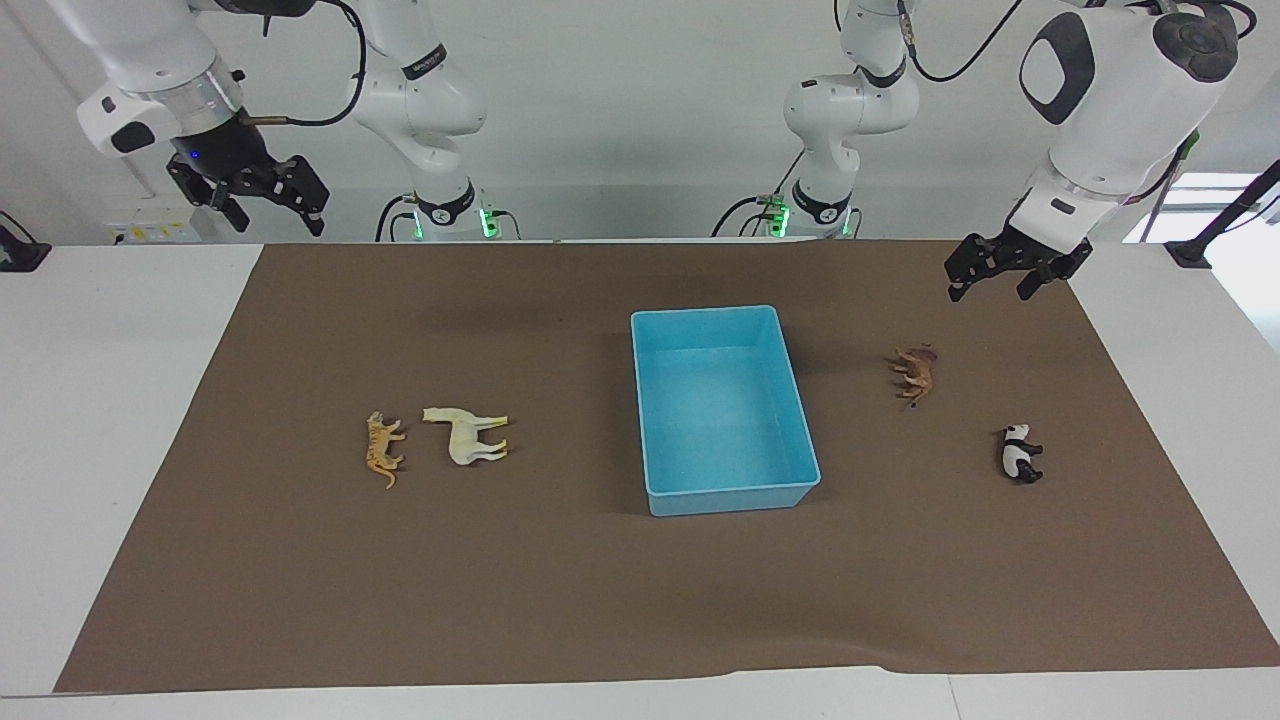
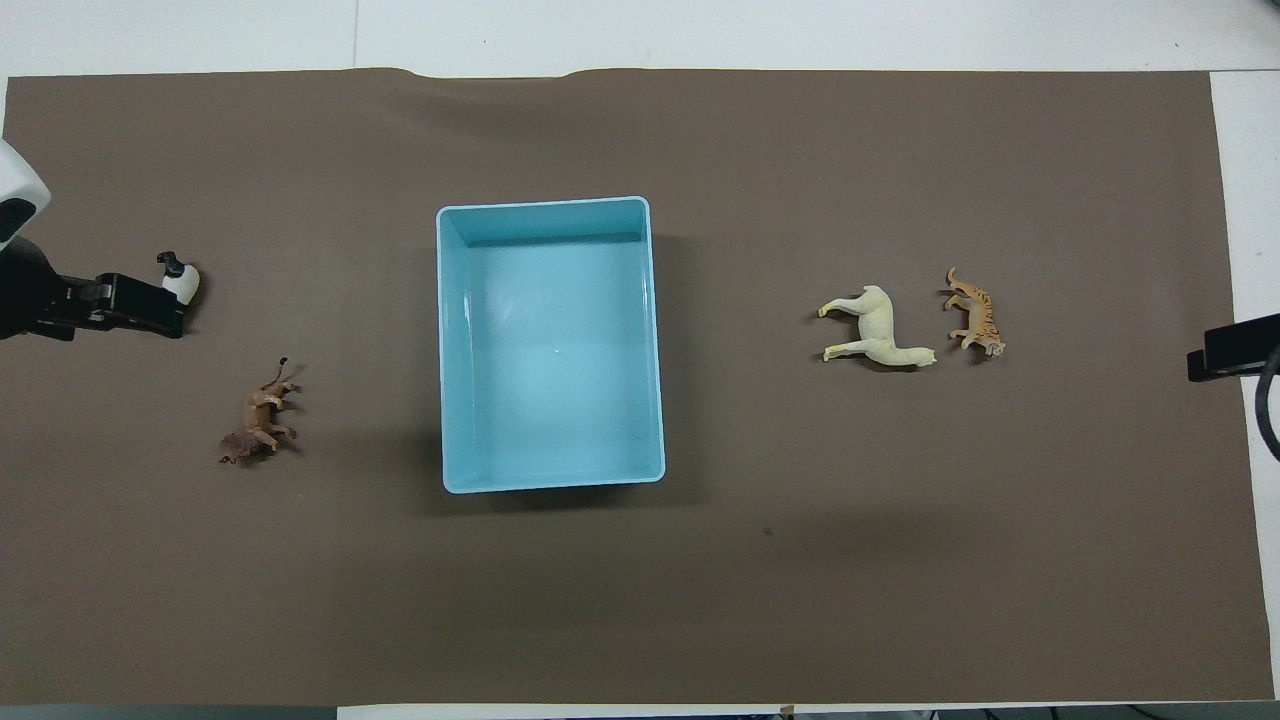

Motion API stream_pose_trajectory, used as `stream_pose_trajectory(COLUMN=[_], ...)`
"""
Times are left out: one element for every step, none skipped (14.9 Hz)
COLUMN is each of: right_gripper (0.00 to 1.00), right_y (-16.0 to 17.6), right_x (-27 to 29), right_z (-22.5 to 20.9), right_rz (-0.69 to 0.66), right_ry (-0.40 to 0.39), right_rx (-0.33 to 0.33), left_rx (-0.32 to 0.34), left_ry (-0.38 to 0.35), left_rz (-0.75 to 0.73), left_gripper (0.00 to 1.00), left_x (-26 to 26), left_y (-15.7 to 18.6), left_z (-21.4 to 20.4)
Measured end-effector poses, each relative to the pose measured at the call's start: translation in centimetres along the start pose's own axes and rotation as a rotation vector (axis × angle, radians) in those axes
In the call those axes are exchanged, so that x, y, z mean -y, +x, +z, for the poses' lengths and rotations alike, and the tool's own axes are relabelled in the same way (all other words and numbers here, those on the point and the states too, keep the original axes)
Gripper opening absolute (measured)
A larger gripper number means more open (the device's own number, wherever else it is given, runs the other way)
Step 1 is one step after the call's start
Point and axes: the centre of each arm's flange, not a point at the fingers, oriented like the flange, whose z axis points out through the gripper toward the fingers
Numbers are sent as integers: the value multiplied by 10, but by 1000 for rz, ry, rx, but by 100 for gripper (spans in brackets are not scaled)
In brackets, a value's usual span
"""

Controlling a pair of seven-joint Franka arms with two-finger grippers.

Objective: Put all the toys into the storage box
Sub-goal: 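Move the left gripper to the horse while the right gripper reaches the llama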

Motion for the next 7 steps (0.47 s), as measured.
stream_pose_trajectory(right_gripper=[100,100,100,100,100,100,100], right_y=[0,0,0,0,0,1,3], right_x=[0,0,0,0,1,4,9], right_z=[0,0,0,0,0,0,0], right_rz=[0,0,0,0,-4,-10,-20], right_ry=[0,0,0,0,-1,-1,-1], right_rx=[0,0,0,0,-1,-6,-23], left_rx=[0,0,0,0,0,1,2], left_ry=[0,0,0,0,0,0,0], left_rz=[1,2,2,1,0,-1,-4], left_gripper=[100,100,100,100,100,100,100], left_x=[-1,-1,-1,-1,0,0,1], left_y=[0,0,0,0,0,0,0], left_z=[0,0,0,0,0,0,3])
